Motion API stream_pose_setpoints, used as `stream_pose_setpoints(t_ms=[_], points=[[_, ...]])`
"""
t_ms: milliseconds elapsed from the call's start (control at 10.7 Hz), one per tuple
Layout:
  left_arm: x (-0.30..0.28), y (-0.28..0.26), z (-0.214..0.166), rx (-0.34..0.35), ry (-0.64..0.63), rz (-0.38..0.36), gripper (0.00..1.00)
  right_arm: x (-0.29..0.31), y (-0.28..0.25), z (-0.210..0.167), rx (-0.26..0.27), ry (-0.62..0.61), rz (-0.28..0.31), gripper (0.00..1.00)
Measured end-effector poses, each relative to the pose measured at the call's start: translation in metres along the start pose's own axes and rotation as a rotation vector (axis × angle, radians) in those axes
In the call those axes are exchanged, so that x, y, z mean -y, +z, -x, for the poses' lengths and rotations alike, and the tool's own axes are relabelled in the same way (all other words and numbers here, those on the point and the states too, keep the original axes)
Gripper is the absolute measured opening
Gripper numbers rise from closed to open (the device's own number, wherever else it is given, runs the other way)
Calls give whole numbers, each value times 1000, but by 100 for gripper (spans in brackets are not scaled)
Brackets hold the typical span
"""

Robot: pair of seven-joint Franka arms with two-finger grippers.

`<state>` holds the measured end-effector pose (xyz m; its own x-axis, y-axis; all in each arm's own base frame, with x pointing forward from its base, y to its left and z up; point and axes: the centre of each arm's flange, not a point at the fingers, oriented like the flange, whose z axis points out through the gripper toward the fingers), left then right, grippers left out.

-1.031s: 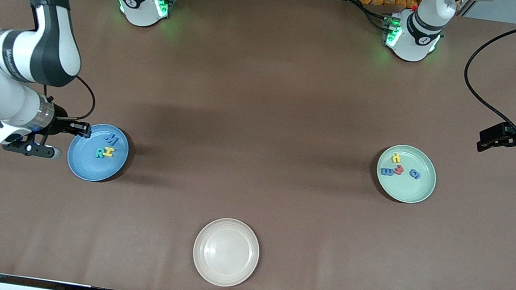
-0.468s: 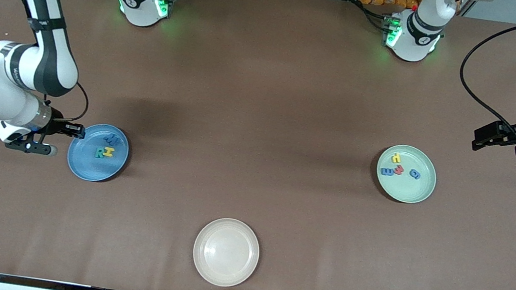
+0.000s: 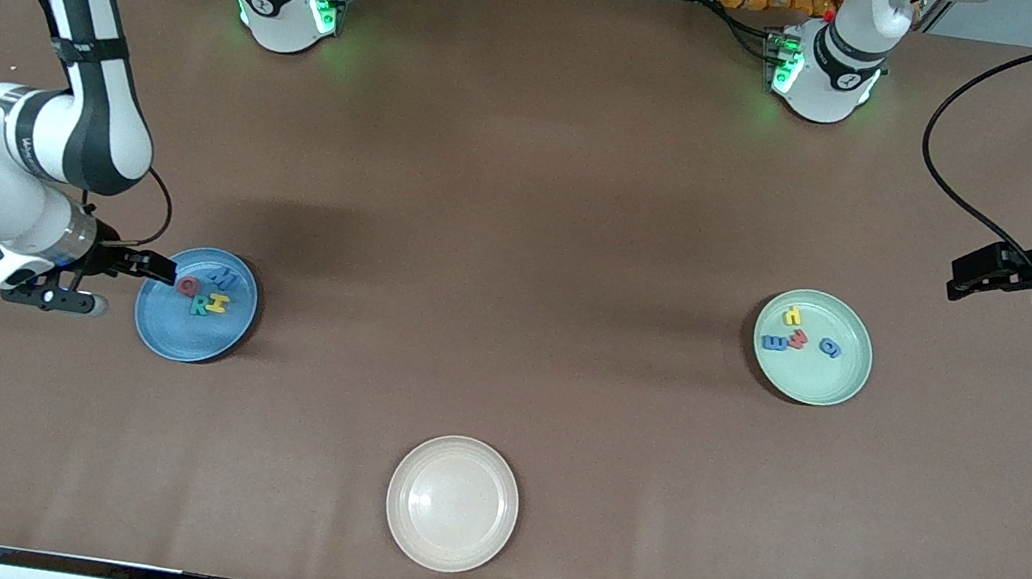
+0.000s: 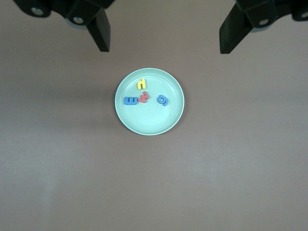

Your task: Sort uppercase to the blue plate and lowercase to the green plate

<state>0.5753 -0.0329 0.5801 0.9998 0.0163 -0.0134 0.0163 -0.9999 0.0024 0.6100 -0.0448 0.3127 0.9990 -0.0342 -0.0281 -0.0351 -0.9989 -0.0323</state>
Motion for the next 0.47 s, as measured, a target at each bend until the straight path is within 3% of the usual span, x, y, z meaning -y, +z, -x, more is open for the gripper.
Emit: stream_pose_setpoints(t_ms=[281, 468], points=[[0, 1, 0, 7, 0, -1, 100, 4, -81, 0, -97, -8, -10, 100], [0, 2, 1, 9, -1, -1, 100, 7, -125, 7, -87, -14, -20, 100]])
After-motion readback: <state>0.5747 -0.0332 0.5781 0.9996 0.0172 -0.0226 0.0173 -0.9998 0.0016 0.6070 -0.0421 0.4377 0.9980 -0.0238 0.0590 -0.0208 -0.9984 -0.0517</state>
